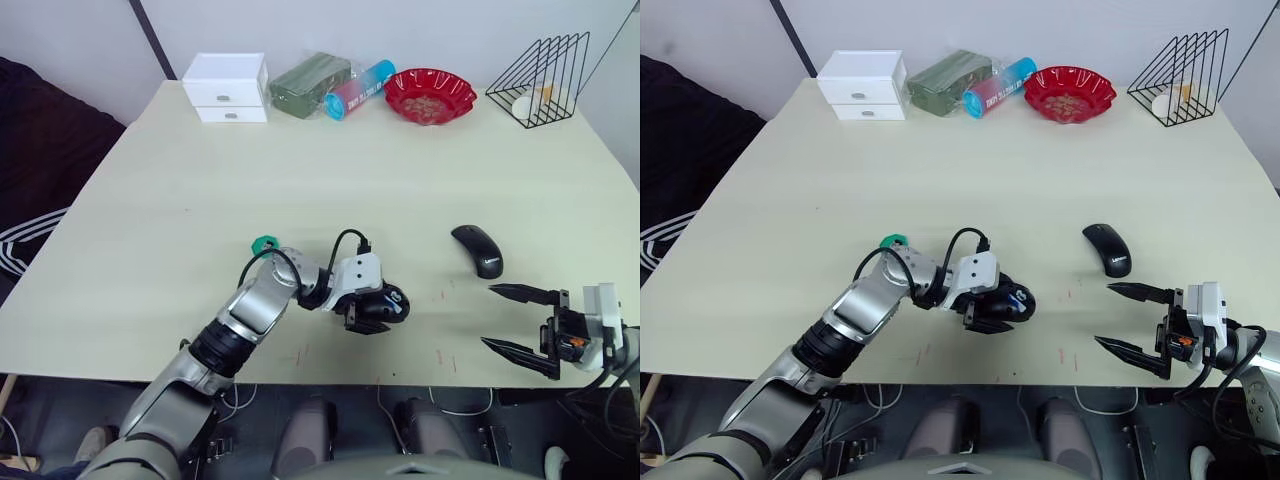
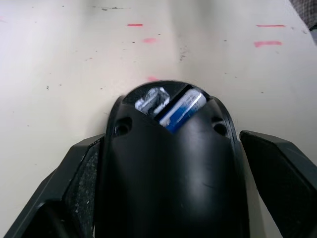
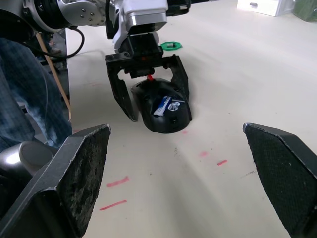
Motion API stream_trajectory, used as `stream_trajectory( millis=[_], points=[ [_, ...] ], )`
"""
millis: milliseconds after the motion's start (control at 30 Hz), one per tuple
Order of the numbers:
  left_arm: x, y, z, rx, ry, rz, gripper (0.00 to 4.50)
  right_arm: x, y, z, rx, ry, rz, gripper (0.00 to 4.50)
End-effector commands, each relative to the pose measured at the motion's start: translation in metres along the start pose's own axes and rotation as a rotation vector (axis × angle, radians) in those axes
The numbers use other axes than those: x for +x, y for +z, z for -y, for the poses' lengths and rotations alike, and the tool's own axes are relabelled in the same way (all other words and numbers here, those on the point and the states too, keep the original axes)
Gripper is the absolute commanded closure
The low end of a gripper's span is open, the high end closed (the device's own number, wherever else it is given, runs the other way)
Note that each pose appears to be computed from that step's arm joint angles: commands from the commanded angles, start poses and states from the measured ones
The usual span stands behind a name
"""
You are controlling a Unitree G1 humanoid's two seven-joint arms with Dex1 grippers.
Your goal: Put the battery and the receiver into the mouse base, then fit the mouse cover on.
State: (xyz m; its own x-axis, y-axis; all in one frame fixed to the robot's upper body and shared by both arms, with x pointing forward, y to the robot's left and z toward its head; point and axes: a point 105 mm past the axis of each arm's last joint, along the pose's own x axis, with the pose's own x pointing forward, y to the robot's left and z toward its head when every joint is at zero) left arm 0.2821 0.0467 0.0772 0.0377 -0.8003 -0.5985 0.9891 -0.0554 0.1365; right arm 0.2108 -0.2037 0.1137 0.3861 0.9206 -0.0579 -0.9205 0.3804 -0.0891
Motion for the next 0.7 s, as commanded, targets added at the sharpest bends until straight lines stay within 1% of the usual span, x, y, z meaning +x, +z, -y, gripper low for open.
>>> stream_trajectory(
  millis=[33, 167, 267, 333, 467, 533, 600, 700],
  points=[
    [-0.014, 0.012, -0.006, 0.029, 0.021, 0.047, 0.14, 0.001, 0.010, -0.002, -0.041, 0.025, 0.030, 0.00],
    [-0.036, 0.028, -0.003, 0.025, 0.006, 0.140, 0.14, 0.003, 0.011, -0.002, -0.041, 0.031, 0.036, 0.00],
    [-0.049, 0.034, 0.003, 0.000, -0.006, 0.186, 0.14, 0.003, 0.012, -0.002, -0.041, 0.033, 0.039, 0.00],
    [-0.059, 0.036, 0.003, -0.023, 0.024, 0.221, 0.14, 0.003, 0.014, -0.001, -0.048, 0.030, 0.043, 0.00],
    [-0.082, 0.041, -0.011, -0.066, 0.176, 0.300, 0.14, 0.005, 0.017, 0.003, -0.072, 0.006, 0.061, 0.00],
    [-0.088, 0.041, -0.014, -0.087, 0.218, 0.321, 0.14, 0.006, 0.017, 0.003, -0.078, 0.003, 0.061, 0.00],
    [-0.102, 0.035, -0.019, -0.119, 0.323, 0.341, 0.14, 0.007, 0.019, 0.006, -0.081, -0.018, 0.079, 0.00],
    [-0.122, 0.018, -0.021, -0.187, 0.474, 0.350, 0.14, 0.008, 0.018, 0.007, -0.087, -0.032, 0.082, 0.00]
  ],
)
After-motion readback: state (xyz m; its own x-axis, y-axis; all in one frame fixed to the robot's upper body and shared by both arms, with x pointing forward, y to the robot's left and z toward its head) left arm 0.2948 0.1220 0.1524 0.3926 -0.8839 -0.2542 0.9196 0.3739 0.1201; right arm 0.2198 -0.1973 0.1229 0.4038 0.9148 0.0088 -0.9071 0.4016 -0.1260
